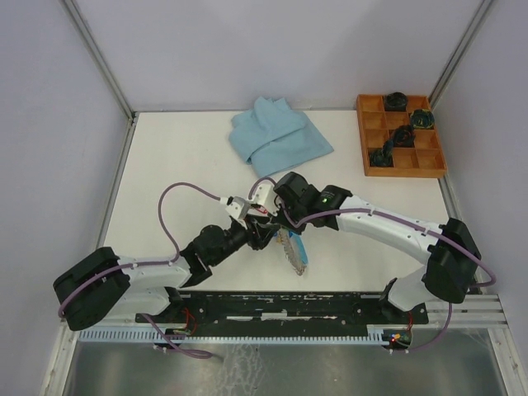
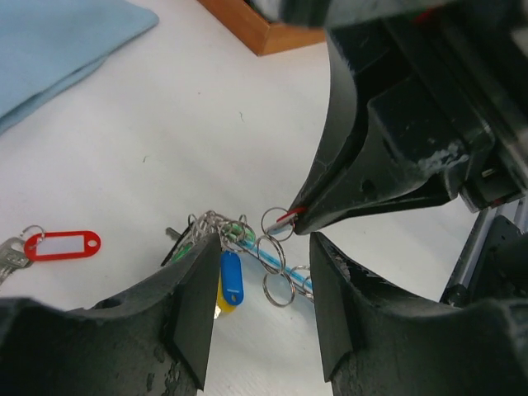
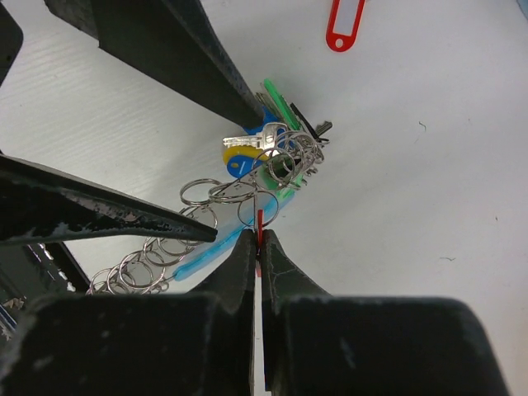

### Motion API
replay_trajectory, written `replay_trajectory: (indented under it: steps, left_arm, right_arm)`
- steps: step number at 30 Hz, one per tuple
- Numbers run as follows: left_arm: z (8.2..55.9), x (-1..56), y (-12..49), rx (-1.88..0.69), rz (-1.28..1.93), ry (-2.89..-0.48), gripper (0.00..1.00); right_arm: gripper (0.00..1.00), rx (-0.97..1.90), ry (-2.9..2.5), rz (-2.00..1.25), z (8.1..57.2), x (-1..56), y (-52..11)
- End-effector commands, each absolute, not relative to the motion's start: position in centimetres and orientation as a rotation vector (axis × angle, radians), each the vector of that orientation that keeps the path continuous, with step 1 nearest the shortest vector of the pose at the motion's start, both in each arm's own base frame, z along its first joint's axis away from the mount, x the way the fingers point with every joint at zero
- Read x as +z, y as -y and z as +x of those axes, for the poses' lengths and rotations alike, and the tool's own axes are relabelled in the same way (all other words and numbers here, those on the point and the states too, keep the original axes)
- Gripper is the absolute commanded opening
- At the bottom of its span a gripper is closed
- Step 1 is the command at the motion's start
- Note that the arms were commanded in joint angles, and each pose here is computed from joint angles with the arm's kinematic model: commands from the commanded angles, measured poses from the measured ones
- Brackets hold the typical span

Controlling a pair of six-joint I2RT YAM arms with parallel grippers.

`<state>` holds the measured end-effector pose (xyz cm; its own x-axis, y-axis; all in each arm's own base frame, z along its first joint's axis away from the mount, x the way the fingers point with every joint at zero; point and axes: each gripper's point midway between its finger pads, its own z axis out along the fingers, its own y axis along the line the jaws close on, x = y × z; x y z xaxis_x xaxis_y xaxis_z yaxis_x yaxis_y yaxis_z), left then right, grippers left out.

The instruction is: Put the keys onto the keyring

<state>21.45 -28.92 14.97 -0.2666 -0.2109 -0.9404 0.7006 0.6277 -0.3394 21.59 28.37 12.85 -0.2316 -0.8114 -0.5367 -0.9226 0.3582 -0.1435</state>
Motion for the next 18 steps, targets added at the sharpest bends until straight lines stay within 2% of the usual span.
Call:
replay_trajectory:
  steps: [1, 18]
  left_arm:
    - [21.6, 16.5, 30.0, -0.991, 0.386, -1.587, 0.53]
    - [21.9, 14.2, 30.7, -0.991, 0.385, -1.653, 0.48]
  right_arm:
    - [0.01, 0.305, -2.039, -1.452, 22.5, 14.8, -29.7]
    - [0.0, 0.303, -2.037, -1.447, 22.4, 15.1, -29.6]
